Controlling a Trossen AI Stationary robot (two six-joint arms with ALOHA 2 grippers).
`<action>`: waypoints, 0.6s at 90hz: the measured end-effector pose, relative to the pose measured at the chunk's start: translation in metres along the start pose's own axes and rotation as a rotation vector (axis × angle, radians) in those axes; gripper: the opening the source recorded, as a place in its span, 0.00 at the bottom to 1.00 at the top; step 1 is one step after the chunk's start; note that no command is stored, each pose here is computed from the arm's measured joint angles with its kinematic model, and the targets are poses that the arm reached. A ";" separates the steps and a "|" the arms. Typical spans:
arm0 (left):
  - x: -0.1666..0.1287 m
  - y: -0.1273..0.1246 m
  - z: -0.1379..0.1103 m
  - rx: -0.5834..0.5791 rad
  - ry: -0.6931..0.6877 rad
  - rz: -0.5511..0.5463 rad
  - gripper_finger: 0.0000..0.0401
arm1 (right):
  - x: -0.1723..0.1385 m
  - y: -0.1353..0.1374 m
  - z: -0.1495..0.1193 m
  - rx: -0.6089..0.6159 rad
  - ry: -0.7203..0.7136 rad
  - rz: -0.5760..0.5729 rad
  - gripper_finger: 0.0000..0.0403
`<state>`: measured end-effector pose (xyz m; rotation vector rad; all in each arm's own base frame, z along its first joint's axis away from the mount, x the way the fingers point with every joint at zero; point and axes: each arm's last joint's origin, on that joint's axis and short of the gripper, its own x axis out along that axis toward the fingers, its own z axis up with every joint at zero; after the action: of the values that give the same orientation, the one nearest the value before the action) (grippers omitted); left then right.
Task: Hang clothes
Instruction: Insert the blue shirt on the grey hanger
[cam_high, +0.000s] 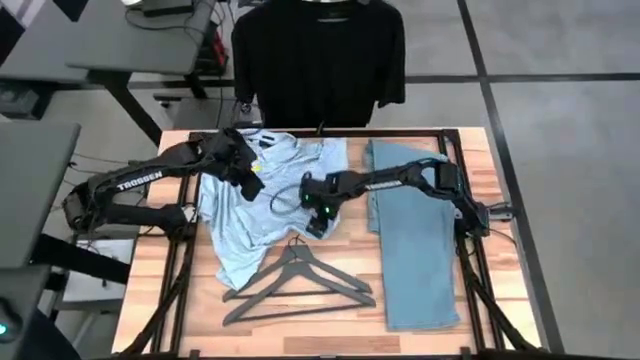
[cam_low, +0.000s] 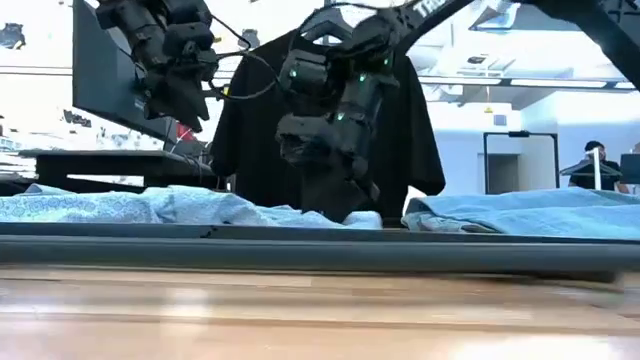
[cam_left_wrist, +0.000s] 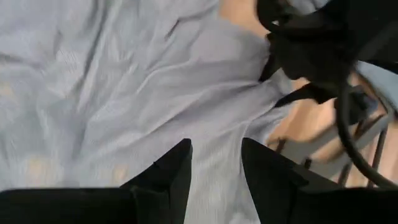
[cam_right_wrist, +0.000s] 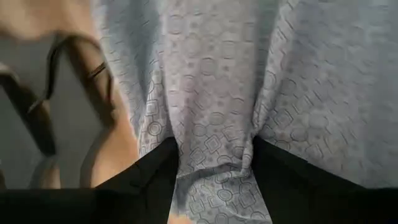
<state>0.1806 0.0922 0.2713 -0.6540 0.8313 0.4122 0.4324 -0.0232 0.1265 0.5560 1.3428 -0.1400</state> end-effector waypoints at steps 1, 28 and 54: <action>0.000 -0.001 -0.001 -0.002 0.002 0.005 0.31 | 0.000 0.002 -0.001 -0.005 0.003 0.000 0.47; 0.003 -0.009 -0.006 0.009 0.002 0.083 0.31 | -0.064 0.039 -0.020 -0.026 -0.140 -0.057 0.47; 0.003 -0.015 -0.011 0.100 0.064 -0.012 0.31 | -0.116 0.034 -0.021 0.152 -0.193 0.083 0.47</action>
<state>0.1851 0.0748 0.2688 -0.5813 0.9024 0.3381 0.3998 -0.0091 0.2435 0.7075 1.1256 -0.2240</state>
